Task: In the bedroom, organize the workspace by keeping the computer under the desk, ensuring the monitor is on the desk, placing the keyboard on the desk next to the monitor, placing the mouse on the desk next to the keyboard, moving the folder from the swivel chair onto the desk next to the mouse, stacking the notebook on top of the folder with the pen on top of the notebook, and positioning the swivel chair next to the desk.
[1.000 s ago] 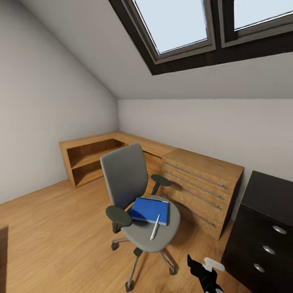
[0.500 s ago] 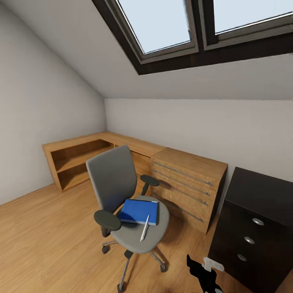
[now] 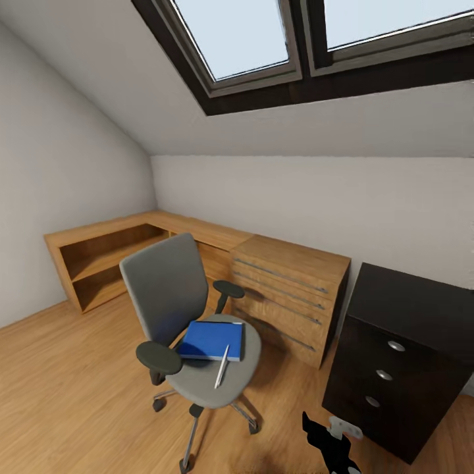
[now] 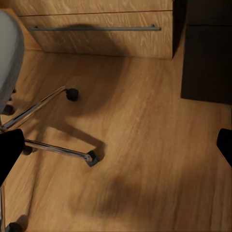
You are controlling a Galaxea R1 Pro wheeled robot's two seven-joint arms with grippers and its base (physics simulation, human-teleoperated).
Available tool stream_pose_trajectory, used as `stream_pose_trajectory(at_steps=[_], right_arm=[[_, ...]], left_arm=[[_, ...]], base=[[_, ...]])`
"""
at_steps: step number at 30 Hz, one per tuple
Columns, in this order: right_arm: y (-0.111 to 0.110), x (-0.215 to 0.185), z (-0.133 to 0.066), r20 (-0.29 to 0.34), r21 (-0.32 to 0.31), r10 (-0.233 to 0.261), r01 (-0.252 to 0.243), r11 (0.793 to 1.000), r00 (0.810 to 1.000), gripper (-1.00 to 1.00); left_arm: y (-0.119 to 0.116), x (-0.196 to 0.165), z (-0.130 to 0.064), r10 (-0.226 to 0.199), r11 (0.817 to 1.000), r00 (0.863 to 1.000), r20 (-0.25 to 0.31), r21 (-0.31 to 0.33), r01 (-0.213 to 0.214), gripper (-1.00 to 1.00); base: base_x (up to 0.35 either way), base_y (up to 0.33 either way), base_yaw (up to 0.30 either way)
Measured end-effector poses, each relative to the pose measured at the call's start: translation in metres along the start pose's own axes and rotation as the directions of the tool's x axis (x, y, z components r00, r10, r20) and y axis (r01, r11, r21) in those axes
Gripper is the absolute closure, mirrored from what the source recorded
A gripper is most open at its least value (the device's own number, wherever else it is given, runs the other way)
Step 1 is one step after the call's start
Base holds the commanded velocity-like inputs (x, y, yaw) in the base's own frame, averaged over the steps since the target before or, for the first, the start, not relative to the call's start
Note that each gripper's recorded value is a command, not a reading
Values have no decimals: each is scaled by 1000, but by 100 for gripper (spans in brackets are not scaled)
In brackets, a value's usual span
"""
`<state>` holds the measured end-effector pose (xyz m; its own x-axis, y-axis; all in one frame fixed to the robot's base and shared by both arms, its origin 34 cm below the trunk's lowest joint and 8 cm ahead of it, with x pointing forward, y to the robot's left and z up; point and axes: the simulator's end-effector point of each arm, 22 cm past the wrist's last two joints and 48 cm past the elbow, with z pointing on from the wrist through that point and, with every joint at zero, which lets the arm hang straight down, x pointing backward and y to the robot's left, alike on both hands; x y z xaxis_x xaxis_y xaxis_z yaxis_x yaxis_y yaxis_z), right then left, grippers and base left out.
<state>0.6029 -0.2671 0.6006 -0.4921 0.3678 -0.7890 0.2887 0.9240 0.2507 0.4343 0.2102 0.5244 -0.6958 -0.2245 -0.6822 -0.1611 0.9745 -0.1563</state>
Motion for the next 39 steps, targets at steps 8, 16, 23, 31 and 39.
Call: stream_pose_trajectory(at_steps=[8,16,23,31,39], right_arm=[[-1,0,0,1,2,0,0,1000,1000,-100],[-2,0,1,0,3,0,0,1000,1000,-100],[-1,0,0,0,1,-1,1,1000,1000,-100],[-1,0,0,-1,2,0,0,1000,1000,-100],[-1,-1,0,0,2,-1,1,1000,1000,-100]], left_arm=[[-1,1,0,1,1000,1000,0,3,-1,-100],[-1,1,0,2,1000,1000,-1,4,-2,-100],[-1,1,0,2,1000,1000,1,5,-2,-100],[-1,1,0,1,1000,1000,-1,3,-1,-100],[-2,0,-1,4,1000,1000,-1,6,-4,-100]], base=[[-1,0,-196],[-197,0,-27],[-94,0,-50],[0,0,-132],[0,0,-13]])
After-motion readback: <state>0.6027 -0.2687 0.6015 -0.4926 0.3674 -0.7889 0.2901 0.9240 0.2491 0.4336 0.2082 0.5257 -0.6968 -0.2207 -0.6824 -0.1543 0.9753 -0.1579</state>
